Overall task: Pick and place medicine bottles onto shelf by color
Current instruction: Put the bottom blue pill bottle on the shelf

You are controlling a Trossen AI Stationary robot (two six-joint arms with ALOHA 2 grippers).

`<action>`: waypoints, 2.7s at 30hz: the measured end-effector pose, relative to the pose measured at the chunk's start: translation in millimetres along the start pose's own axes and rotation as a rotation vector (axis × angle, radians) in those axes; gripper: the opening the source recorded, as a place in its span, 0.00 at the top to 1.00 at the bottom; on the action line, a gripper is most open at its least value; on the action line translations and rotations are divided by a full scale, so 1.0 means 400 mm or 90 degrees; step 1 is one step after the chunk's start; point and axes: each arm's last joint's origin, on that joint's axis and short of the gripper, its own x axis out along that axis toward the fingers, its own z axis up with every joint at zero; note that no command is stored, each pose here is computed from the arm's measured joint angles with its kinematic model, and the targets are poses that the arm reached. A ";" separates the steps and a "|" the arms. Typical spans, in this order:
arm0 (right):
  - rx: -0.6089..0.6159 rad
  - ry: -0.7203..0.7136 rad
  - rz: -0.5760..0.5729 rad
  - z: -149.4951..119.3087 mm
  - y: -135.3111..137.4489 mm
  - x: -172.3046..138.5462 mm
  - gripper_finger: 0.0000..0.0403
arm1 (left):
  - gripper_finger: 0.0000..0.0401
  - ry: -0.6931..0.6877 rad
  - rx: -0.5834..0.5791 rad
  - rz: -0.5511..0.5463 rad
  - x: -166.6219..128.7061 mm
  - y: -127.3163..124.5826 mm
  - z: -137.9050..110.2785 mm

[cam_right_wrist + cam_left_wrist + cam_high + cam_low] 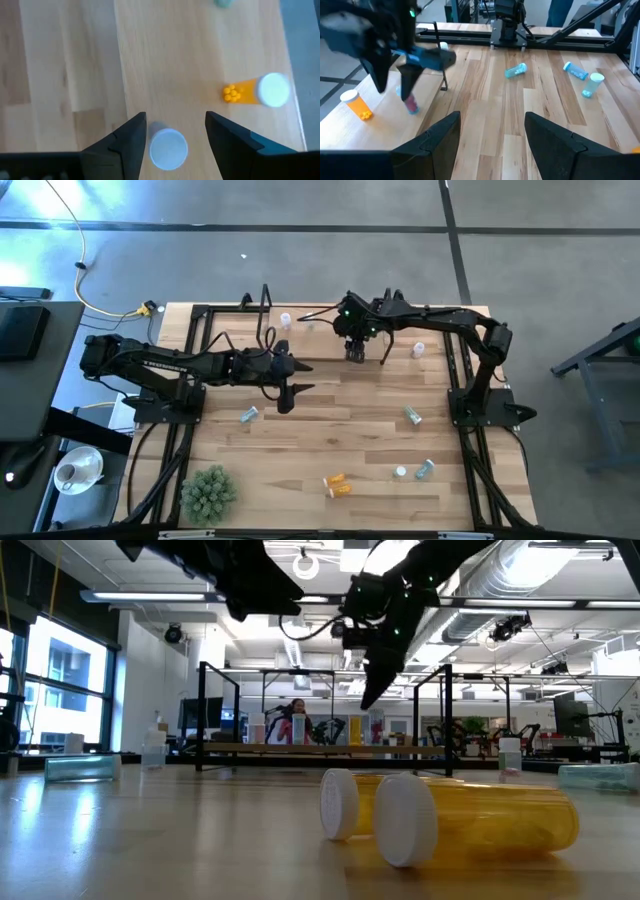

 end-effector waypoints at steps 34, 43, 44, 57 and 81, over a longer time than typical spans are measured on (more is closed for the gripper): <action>0.084 -0.050 0.109 -0.090 0.173 -0.281 0.52 | 0.48 0.022 0.010 0.000 0.000 0.000 -0.008; 0.119 -0.265 -0.043 -0.171 0.280 -0.296 0.52 | 0.48 0.022 0.065 -0.001 0.029 -0.003 -0.018; 0.125 -0.297 -0.067 -0.173 0.286 -0.301 0.52 | 0.48 0.018 0.077 -0.001 0.038 -0.004 -0.020; 0.153 -0.435 -0.287 -0.186 0.328 -0.367 0.52 | 0.48 -0.040 0.148 0.007 0.184 0.037 -0.067; 0.184 -0.362 -0.374 -0.258 0.400 -0.358 0.52 | 0.48 0.060 0.100 0.006 0.317 0.163 0.027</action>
